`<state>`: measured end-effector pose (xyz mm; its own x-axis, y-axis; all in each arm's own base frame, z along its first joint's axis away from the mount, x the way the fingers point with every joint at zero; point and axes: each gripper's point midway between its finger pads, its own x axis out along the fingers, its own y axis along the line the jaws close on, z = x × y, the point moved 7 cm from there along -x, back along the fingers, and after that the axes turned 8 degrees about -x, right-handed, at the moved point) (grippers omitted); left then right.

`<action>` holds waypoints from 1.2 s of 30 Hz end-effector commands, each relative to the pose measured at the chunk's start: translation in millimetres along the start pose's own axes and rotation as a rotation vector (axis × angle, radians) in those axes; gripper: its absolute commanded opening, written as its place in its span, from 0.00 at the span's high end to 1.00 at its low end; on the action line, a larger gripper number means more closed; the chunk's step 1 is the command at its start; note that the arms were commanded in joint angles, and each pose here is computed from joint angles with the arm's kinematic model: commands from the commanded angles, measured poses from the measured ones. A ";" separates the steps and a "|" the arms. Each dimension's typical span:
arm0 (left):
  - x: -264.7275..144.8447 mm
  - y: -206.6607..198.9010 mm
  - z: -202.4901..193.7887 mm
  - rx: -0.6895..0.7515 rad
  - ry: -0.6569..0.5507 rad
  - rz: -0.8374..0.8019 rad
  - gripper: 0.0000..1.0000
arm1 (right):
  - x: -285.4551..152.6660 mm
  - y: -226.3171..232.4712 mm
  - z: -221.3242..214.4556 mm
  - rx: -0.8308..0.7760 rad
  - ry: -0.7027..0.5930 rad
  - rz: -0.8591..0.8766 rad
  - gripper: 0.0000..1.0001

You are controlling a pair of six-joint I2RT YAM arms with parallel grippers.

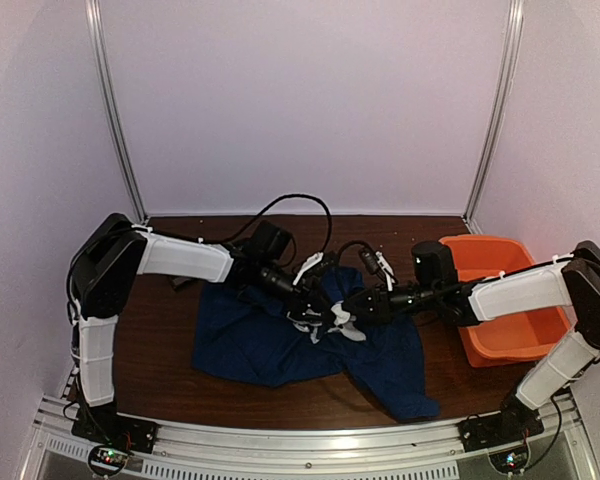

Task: Pin the brooch onto the clothing
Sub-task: Pass from the left arm to the right, then pin the brooch to the flattened clothing.

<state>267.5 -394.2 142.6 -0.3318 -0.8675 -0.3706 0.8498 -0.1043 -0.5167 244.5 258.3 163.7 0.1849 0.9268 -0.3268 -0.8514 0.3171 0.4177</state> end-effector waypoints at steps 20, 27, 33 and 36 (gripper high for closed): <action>-11.6 -14.9 26.8 0.085 -0.053 -0.008 0.66 | 3.6 -4.7 11.6 0.131 -0.037 0.036 1.00; -10.9 -15.4 25.8 0.083 -0.052 -0.012 0.70 | 4.8 -7.3 9.6 0.152 -0.035 0.038 1.00; -9.8 -15.4 24.8 0.077 -0.054 -0.016 0.68 | 5.2 -8.9 13.2 0.170 -0.058 0.054 1.00; -9.4 -14.8 24.3 0.075 -0.053 -0.015 0.67 | 5.2 -10.1 14.7 0.180 -0.069 0.062 1.00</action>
<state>267.0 -394.1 152.0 -0.3291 -0.8737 -0.3582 0.8561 -0.1160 -0.5037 254.6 260.2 160.3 0.1715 0.9416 -0.2897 -0.7531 0.3149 0.5777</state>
